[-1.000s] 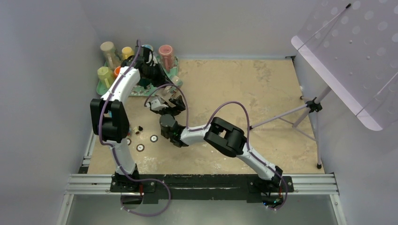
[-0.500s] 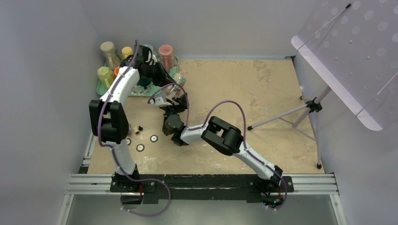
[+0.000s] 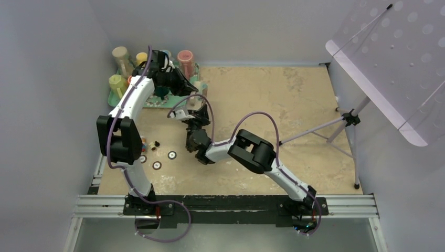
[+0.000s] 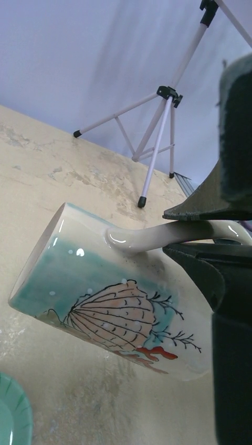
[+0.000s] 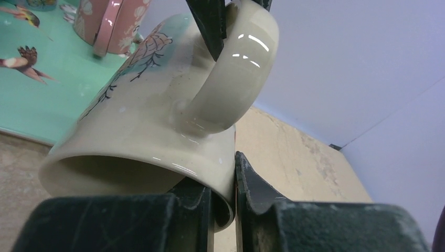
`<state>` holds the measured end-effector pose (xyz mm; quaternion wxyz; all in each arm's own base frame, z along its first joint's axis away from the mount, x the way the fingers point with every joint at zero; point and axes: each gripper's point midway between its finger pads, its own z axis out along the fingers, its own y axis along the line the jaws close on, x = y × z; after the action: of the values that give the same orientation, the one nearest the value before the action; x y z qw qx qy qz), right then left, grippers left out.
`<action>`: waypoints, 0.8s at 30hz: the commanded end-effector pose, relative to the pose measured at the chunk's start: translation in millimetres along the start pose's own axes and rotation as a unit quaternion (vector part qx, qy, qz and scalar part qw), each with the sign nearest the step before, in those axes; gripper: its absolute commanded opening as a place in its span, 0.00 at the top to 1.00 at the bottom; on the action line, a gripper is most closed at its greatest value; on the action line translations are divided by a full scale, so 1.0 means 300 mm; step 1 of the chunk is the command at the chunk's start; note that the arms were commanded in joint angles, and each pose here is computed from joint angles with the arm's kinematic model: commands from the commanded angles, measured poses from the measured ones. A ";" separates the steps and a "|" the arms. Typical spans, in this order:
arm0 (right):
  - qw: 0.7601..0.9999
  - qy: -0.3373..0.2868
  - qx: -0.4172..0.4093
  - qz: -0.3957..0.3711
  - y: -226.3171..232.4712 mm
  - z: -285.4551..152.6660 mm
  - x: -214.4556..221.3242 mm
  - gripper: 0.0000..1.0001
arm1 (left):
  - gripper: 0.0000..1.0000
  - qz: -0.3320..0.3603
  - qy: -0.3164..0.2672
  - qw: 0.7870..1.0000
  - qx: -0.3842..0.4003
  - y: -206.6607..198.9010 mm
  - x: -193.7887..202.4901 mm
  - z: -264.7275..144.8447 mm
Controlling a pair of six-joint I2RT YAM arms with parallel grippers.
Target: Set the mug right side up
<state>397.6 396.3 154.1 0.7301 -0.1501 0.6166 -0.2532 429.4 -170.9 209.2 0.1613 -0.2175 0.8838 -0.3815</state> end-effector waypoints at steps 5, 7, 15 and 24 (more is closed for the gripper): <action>0.989 0.006 -0.055 0.136 -0.199 0.031 -0.170 1.00 | 0.53 0.127 -0.066 0.990 -0.008 -0.014 -0.082 -0.056; 0.985 0.015 -0.101 0.142 -0.181 0.010 -0.171 1.00 | 0.45 0.142 -0.067 0.987 -0.010 -0.011 -0.094 -0.047; 0.963 0.069 -0.209 0.159 -0.209 -0.047 -0.143 1.00 | 0.18 0.223 -0.089 0.971 0.016 -0.086 -0.136 -0.093; 0.874 0.236 -0.341 0.256 -0.329 -0.028 -0.073 1.00 | 0.00 0.344 -0.180 0.921 -0.042 -0.122 -0.256 -0.228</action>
<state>370.9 336.9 166.5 0.5412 -0.2334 0.8077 0.0171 467.0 -136.7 248.7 0.3469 -0.0238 0.8939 -0.2829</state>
